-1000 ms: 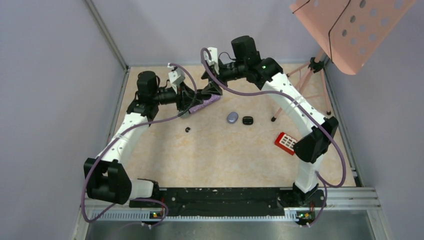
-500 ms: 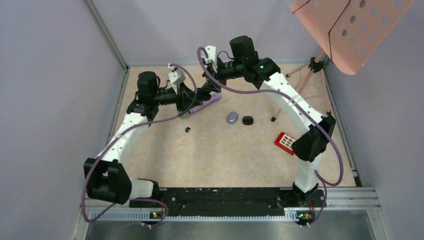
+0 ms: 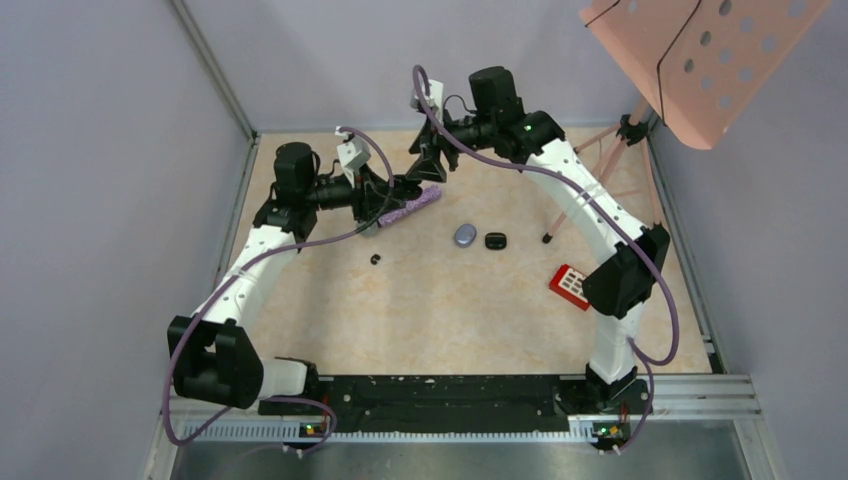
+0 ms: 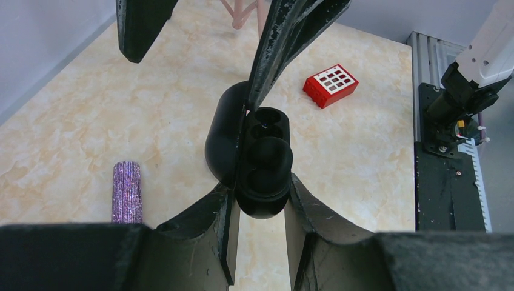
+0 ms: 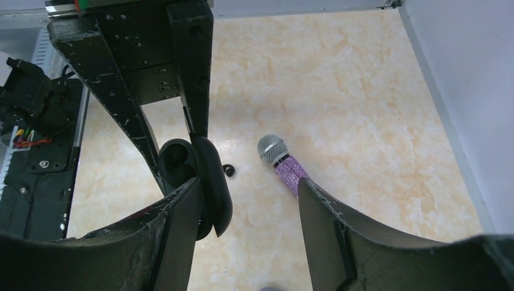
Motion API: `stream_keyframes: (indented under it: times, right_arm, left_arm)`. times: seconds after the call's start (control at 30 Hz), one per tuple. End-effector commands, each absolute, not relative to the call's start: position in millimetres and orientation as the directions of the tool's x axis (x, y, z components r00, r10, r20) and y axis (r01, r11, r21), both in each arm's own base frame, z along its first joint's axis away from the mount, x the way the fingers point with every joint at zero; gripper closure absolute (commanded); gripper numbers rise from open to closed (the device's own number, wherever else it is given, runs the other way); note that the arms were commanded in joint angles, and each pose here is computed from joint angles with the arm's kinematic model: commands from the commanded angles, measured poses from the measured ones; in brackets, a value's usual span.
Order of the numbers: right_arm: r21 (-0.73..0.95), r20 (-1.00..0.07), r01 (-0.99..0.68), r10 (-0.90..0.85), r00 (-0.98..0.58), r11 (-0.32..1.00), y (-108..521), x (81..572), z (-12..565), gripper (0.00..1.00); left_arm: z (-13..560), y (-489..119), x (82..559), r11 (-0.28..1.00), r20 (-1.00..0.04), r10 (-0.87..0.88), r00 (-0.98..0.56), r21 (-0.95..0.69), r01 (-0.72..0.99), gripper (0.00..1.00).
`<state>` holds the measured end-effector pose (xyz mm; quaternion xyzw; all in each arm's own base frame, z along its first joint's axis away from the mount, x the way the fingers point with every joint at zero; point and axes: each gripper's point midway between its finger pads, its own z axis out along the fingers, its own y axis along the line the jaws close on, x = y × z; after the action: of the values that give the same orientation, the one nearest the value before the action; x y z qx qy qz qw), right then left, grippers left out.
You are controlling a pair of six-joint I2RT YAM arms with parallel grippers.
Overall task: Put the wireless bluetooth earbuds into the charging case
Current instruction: Open the charging case, then adjust the earbud with the charging case.
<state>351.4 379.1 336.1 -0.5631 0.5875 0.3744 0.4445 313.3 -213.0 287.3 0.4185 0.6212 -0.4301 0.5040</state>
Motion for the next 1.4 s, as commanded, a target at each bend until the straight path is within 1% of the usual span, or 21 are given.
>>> stream_keyframes:
  times: [0.0, 0.13, 0.23, 0.47, 0.7, 0.87, 1.13, 1.37]
  right_arm:
    - [-0.121, -0.965, -0.992, -0.237, 0.111, 0.027, 376.8, 331.9, 379.3, 0.40]
    - [-0.104, -0.969, -0.994, -0.222, 0.108, -0.031, 381.0, 323.6, 374.9, 0.35]
    - [-0.101, -0.970, -0.994, -0.217, 0.110, -0.051, 384.8, 320.8, 373.9, 0.32]
    - [-0.101, -0.965, -0.991, -0.234, 0.119, -0.087, 388.2, 314.8, 363.7, 0.30]
    - [-0.103, -0.958, -0.991, -0.260, 0.122, -0.085, 393.2, 315.7, 352.6, 0.30]
    - [-0.093, -0.958, -0.993, -0.266, 0.108, -0.068, 396.3, 322.0, 350.4, 0.33]
    - [-0.085, -0.957, -0.995, -0.273, 0.098, -0.059, 398.3, 326.0, 345.7, 0.34]
    - [-0.075, -0.961, -0.993, -0.260, 0.096, -0.090, 399.1, 319.8, 346.6, 0.32]
  left_arm:
    - [309.9, -214.2, 308.6, 0.257, -0.996, 0.076, -0.055, -0.033, 0.966, 1.00]
    - [311.6, -214.3, 308.9, 0.257, -0.996, 0.076, -0.053, -0.032, 0.966, 1.00]
    - [311.7, -214.3, 308.8, 0.257, -0.996, 0.076, -0.053, -0.032, 0.966, 1.00]
    - [313.3, -214.0, 308.4, 0.258, -0.996, 0.074, -0.047, -0.027, 0.966, 1.00]
    - [317.1, -214.8, 306.8, 0.250, -0.997, 0.068, -0.042, -0.024, 0.968, 1.00]
    - [318.2, -215.0, 304.9, 0.242, -0.997, 0.067, -0.034, -0.017, 0.970, 1.00]
    - [318.6, -215.0, 302.9, 0.237, -0.997, 0.067, -0.032, -0.015, 0.971, 1.00]
    - [318.5, -215.0, 303.3, 0.239, -0.997, 0.067, -0.035, -0.018, 0.971, 1.00]
